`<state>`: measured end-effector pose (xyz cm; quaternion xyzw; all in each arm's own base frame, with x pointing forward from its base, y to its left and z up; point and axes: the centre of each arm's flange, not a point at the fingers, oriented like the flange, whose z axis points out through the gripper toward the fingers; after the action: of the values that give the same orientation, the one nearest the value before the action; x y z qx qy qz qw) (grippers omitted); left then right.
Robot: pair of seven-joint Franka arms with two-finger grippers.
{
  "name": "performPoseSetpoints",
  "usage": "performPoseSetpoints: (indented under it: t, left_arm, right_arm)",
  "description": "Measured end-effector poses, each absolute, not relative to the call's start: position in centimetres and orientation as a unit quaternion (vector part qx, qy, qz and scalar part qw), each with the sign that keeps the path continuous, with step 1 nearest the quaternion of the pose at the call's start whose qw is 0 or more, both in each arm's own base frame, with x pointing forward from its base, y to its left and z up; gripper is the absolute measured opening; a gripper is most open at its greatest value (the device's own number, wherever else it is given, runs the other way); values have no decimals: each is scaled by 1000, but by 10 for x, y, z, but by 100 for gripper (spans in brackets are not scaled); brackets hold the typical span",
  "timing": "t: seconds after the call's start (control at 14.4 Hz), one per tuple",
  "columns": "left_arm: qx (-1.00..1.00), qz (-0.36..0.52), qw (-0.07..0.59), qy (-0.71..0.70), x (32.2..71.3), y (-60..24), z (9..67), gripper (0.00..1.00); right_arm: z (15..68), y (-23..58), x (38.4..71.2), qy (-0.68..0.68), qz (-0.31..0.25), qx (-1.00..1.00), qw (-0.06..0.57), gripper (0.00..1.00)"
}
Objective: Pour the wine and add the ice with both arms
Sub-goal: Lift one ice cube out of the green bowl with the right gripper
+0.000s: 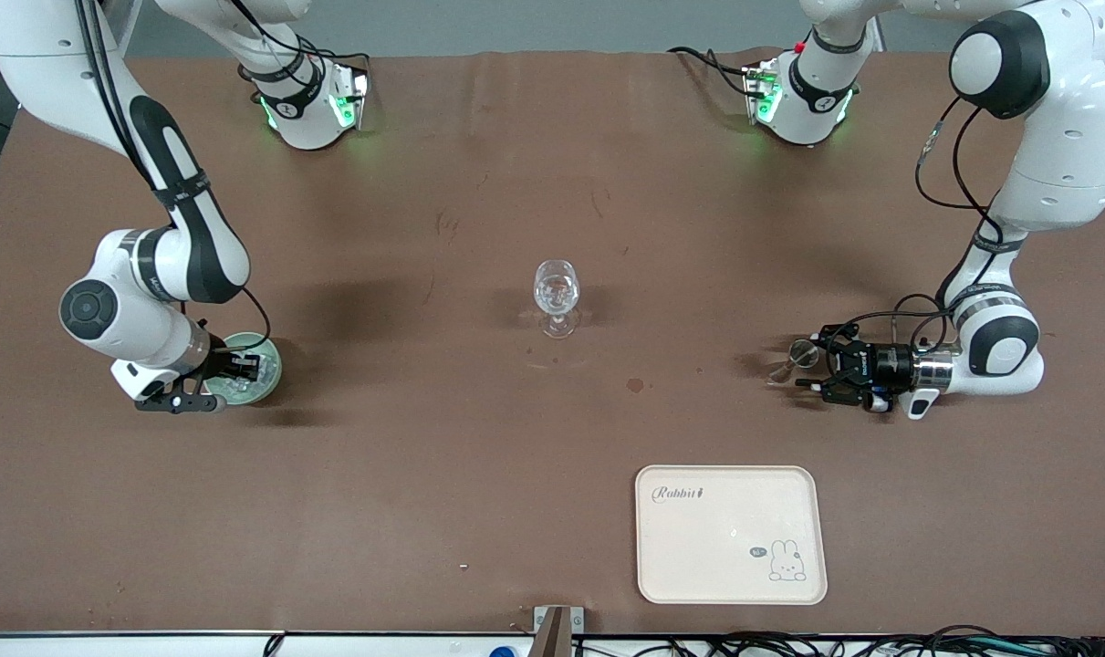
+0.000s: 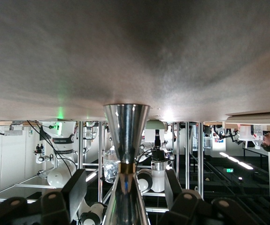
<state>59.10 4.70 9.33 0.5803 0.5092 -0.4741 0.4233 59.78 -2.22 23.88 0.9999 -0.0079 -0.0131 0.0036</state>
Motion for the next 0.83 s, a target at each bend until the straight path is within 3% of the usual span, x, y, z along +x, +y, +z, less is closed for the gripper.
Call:
performPoseSetpoints:
  t: [0.21,0.49,0.83]
  left_arm:
    - [588,-477,418,502,594,32,93,75]
    - [592,-476,416,500,596,30,93,74]
    - [603,-469,407,501,599,36,93,66]
  right_arm:
    - [275,-23,606,-8,-20,1000,5,25]
    - [362,-25,614,-10,-23,1000,7,25]
    - [457,-22,590,-10,-7,1000,9,25]
